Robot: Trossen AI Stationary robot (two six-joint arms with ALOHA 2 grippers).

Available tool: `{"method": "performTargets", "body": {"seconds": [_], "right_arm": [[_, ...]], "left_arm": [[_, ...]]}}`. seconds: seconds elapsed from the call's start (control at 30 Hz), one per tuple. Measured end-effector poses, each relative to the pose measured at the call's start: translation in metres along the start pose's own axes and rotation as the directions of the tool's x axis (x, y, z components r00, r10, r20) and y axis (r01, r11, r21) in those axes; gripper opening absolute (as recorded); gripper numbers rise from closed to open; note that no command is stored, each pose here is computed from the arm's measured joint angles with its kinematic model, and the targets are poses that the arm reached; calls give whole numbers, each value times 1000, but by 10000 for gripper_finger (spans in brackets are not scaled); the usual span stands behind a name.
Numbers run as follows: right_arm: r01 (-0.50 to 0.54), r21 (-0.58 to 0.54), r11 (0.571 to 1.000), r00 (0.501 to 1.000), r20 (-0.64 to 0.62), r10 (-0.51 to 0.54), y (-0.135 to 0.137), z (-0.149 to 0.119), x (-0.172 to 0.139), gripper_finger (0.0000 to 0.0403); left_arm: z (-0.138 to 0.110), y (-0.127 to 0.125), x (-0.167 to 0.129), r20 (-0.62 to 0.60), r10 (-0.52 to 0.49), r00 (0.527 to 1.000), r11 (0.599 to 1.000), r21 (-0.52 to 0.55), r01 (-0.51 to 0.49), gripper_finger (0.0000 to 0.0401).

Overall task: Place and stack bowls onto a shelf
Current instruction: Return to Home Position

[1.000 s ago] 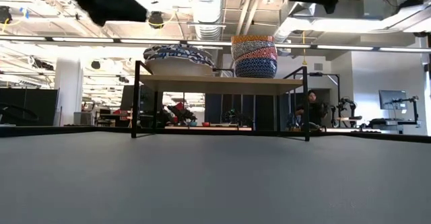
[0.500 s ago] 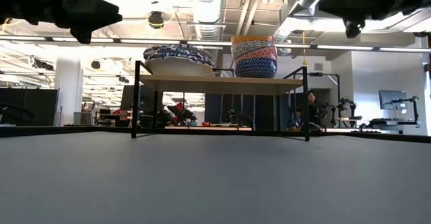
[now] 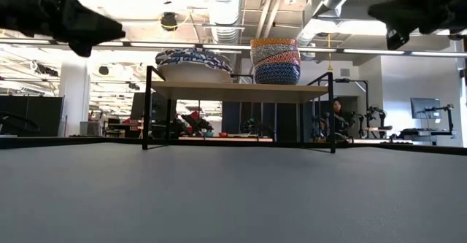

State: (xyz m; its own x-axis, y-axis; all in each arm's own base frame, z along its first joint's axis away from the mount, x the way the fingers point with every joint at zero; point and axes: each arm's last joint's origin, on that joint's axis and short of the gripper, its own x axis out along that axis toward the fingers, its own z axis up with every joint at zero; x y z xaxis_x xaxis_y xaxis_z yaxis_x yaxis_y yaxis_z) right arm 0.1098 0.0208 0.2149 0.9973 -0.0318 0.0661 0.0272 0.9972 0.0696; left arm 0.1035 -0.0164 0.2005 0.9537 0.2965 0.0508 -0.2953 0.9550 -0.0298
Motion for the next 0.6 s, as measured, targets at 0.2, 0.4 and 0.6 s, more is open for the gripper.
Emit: {"method": "performTargets", "body": {"seconds": [0.2,0.4,0.6], "right_arm": [[5,26,1000,1000,-5,-5,-5,-11,-9,20],[8,69,998,1000,-17,-7,-7,-26,-16,21],[9,97,995,1000,-7,-9,-9,-39,-18,21]], "left_arm": [[-21,0,0,24,23,999,1000,-17,-22,116],[-25,1,0,7,26,1000,999,-32,-26,116],[-36,2,0,-85,64,994,997,-38,-68,116]]}}
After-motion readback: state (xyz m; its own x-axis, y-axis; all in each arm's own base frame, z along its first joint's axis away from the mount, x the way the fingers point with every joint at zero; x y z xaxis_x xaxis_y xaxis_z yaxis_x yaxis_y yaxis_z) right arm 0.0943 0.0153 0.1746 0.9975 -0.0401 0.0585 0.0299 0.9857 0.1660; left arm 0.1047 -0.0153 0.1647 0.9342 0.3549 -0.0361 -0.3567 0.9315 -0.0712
